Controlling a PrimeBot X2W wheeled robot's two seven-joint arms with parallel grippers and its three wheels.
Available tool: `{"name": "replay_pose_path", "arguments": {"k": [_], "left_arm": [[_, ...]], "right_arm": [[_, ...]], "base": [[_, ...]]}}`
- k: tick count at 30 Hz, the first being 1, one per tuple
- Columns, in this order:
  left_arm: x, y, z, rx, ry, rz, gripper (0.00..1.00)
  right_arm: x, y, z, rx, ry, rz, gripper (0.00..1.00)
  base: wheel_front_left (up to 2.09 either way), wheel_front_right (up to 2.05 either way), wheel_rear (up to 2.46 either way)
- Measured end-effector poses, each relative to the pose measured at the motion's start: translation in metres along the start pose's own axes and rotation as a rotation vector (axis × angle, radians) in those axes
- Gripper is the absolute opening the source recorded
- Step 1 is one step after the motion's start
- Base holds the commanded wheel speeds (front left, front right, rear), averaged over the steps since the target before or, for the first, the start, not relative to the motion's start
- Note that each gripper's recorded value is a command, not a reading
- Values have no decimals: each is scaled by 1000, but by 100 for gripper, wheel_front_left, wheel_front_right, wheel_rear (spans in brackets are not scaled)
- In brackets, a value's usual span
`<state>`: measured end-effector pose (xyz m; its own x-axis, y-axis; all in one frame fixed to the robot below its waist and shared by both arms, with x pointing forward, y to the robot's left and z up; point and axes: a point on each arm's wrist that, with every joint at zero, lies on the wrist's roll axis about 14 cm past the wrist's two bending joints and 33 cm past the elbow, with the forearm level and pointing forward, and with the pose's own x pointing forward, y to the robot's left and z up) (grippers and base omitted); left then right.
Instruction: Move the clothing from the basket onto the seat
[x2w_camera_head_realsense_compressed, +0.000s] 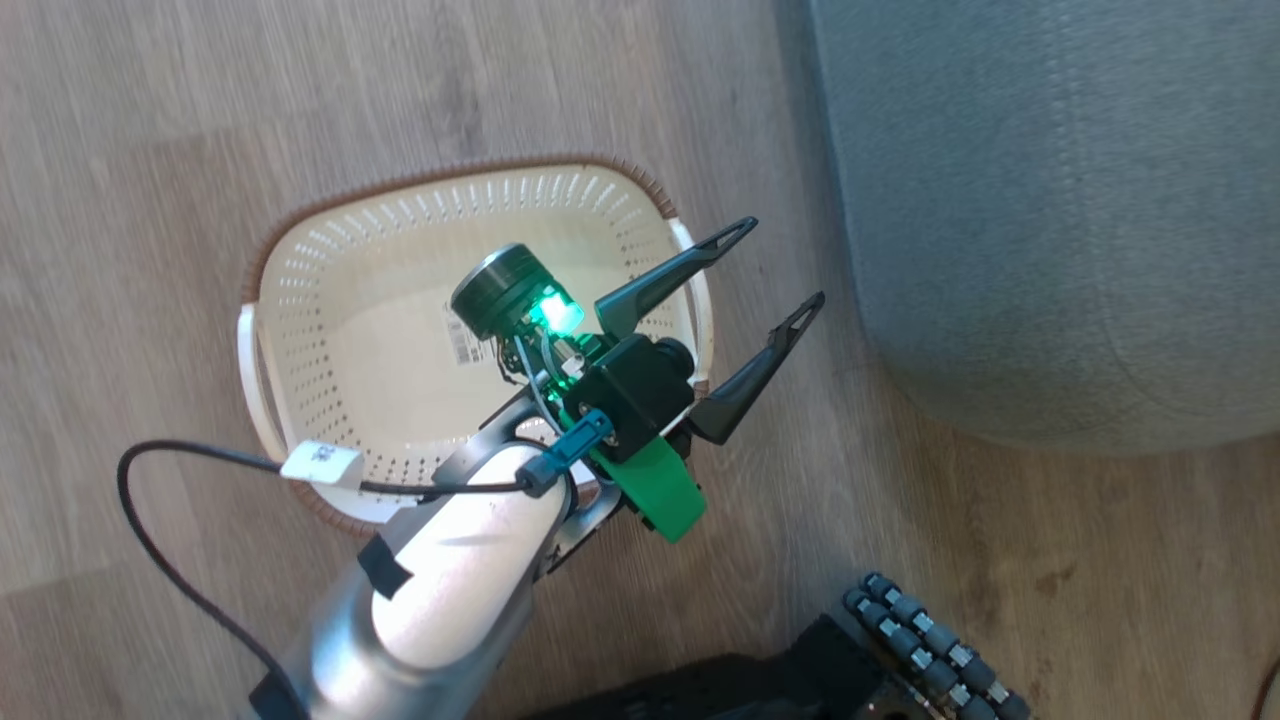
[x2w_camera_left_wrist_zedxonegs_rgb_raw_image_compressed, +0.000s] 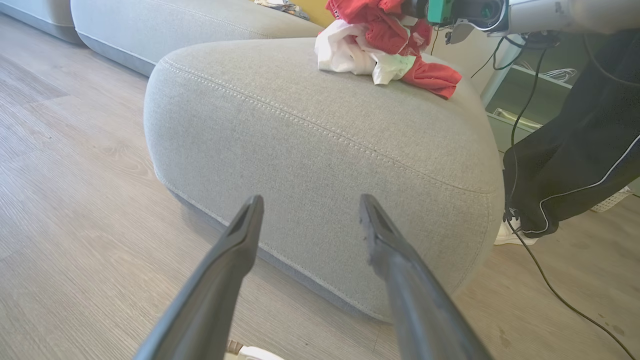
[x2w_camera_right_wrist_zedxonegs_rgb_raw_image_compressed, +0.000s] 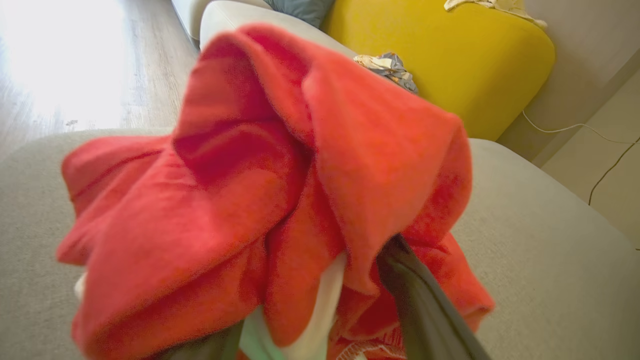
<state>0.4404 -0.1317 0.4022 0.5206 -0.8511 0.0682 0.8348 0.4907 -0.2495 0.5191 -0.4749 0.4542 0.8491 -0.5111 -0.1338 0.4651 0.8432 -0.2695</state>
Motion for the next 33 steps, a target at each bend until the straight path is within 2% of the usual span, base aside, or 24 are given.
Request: {"name": "replay_pose_path", "arguments": {"k": [4, 12, 19, 24, 29, 33], "left_arm": [[2, -6, 16, 16, -21, -6, 100], [-4, -30, 49, 43, -59, -18, 100], [-13, -44, 80, 80, -103, -3, 100], [-26, -45, 103, 104, -137, 60, 100], [-48, -32, 126, 123, -179, 174, 100], [-71, -18, 142, 155, -207, 283, 100]], "right_arm": [[-10, -3, 22, 11, -53, 9, 100], [-55, -14, 31, -10, -72, 53, 100], [-85, -28, 66, 49, -184, 57, 100], [-116, -18, 103, 79, -316, 131, 100], [-151, 2, 139, 134, -454, 226, 100], [-180, 38, 146, 176, -501, 342, 100]], "base": [[0, 0, 0], [0, 0, 0], [0, 0, 0], [0, 0, 0], [0, 0, 0], [0, 0, 0]]}}
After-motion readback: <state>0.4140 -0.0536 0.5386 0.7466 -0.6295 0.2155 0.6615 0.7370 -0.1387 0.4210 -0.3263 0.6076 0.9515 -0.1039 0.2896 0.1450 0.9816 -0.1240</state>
